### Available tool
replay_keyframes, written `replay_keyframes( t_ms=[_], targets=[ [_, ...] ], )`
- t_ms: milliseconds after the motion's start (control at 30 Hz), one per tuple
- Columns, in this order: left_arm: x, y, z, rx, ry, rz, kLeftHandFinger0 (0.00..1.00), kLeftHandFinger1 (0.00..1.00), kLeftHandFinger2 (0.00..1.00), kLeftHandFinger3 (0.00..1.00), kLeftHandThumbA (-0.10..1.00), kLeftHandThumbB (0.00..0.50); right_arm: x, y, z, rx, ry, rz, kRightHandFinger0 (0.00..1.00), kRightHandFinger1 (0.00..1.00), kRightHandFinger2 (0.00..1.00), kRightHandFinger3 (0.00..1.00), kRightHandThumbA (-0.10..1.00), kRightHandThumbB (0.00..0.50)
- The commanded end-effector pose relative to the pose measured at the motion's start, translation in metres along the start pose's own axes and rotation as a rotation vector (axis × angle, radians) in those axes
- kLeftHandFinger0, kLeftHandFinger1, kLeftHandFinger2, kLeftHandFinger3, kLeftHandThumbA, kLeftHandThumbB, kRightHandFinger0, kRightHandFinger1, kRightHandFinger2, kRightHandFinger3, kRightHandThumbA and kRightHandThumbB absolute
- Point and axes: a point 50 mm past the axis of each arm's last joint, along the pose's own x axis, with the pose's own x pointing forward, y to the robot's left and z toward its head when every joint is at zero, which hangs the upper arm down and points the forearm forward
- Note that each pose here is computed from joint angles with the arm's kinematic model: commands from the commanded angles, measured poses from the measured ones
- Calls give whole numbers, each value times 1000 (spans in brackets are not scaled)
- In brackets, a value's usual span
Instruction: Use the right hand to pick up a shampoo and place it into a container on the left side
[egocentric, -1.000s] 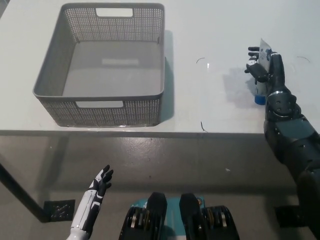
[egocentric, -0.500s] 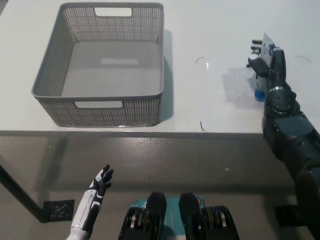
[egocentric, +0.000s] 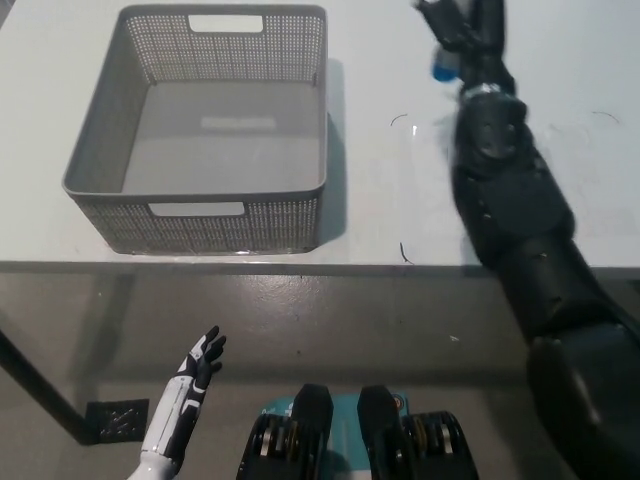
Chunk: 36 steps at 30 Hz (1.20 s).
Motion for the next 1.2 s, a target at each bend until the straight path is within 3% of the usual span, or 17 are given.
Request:
replay_keyframes(
  t_ms=[0,100,133,233,400,500,633,800,967,1067,1133,1167],
  targets=[
    [7,7,6,-12,-33,-3,1000,1000,1000,1000,1000,247,19,48,71,14,-150,69,0,334,723,702,-100,148],
    [7,6,6,-18,-27,-13,1000,1000,1000,1000,1000,256,12,77,81,40,-168,126,0,344,731,682,-100,138],
    [7,6,6,-19,-26,-14,1000,1000,1000,1000,1000,263,12,81,83,35,-172,134,52,353,695,668,-100,134],
    [9,4,7,-20,-24,-17,1000,1000,1000,1000,1000,271,0,117,92,19,-176,204,0,208,634,718,-100,134],
    [14,2,7,-20,-33,-30,1000,1000,1000,1000,1000,256,-13,145,91,38,-153,252,0,208,692,742,-100,147],
    [16,2,9,-18,-41,-34,1000,1000,1000,1000,1000,244,-23,158,87,41,-150,265,0,164,644,700,-100,150],
    [19,3,13,-21,-47,-33,1000,1000,1000,1000,1000,250,-34,172,74,33,-90,292,0,252,743,740,-100,149],
    [23,3,16,-18,-47,-43,1000,1000,1000,1000,1000,261,-41,170,52,-3,-77,311,0,295,766,756,-100,141],
    [25,5,17,19,-63,-39,1000,1000,1000,1000,1000,259,-49,165,26,-48,-9,309,0,373,819,764,-100,169],
    [25,4,17,10,-66,-35,1000,1000,1000,1000,1000,258,-52,162,15,-96,15,311,2,367,804,767,-100,148],
    [26,4,17,10,-70,-35,1000,1000,1000,1000,1000,259,-54,160,10,-141,9,322,45,410,775,775,7,135],
    [26,4,17,9,-70,-36,1000,1000,1000,1000,1000,259,-54,159,10,-145,7,324,53,398,728,712,59,135]
  ],
)
